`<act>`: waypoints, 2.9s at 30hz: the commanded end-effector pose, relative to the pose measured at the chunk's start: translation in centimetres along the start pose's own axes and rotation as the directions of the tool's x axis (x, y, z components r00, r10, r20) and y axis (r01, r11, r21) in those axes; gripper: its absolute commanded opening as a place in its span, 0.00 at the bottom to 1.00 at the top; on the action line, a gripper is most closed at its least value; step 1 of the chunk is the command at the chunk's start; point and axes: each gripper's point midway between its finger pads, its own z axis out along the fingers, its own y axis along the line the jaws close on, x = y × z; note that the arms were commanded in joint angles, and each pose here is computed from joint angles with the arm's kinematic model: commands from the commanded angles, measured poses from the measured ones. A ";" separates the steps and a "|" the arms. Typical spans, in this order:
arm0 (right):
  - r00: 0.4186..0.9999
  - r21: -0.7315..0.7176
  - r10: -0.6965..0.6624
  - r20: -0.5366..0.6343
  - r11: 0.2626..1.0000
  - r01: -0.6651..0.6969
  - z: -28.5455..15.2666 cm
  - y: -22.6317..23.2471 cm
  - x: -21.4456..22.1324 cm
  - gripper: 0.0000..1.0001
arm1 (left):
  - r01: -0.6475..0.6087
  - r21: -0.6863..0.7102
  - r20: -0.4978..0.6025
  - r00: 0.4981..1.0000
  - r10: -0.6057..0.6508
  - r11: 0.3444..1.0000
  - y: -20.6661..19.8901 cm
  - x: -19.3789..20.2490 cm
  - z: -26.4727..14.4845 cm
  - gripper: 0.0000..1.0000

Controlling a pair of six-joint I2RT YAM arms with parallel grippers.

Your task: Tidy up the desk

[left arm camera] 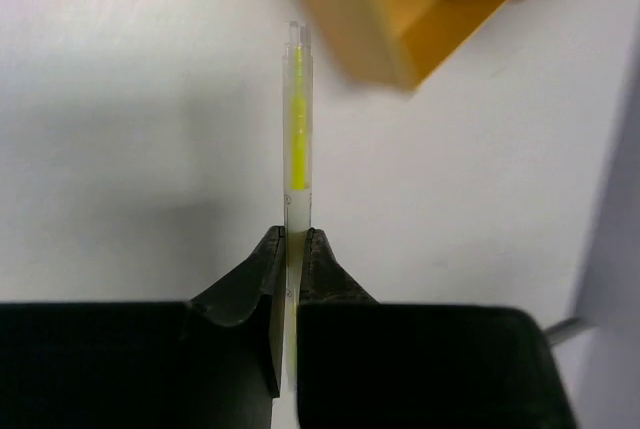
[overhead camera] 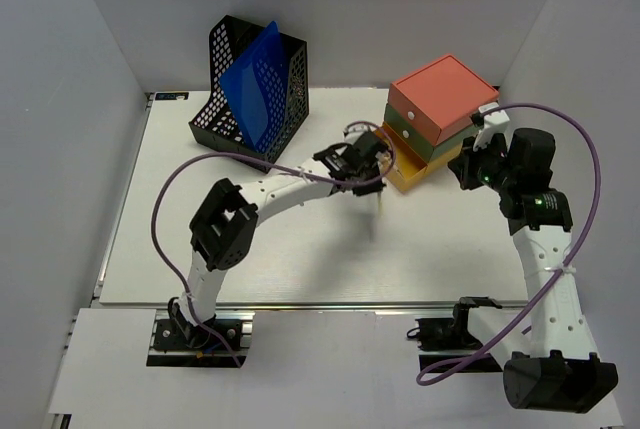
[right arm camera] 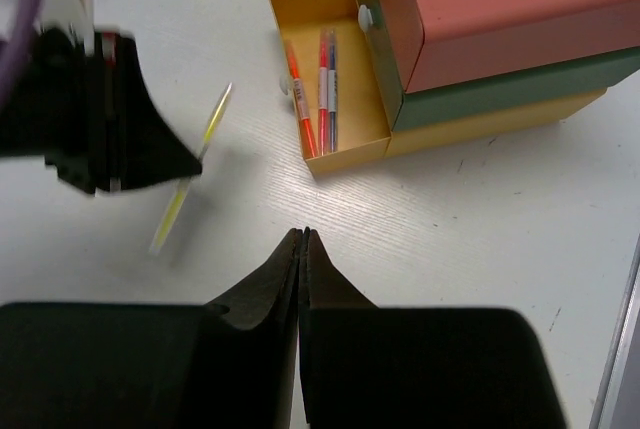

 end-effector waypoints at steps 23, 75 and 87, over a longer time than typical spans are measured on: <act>1.000 0.037 0.013 0.022 0.999 -0.013 -1.3 0.0 0.6 0.00 | 0.315 0.474 0.158 0.888 -0.432 0.822 -8.9 -15.7 2.9 0.00; 0.653 -0.131 -0.641 -0.403 0.747 0.652 18.2 4.7 8.2 0.00 | 0.145 0.159 0.271 0.945 -0.185 0.977 18.1 2.3 -18.8 0.62; 0.588 0.077 -0.602 -0.540 0.660 0.747 21.7 1.7 9.9 0.00 | 0.154 0.182 0.216 0.957 -0.193 0.971 17.7 3.5 -18.1 0.63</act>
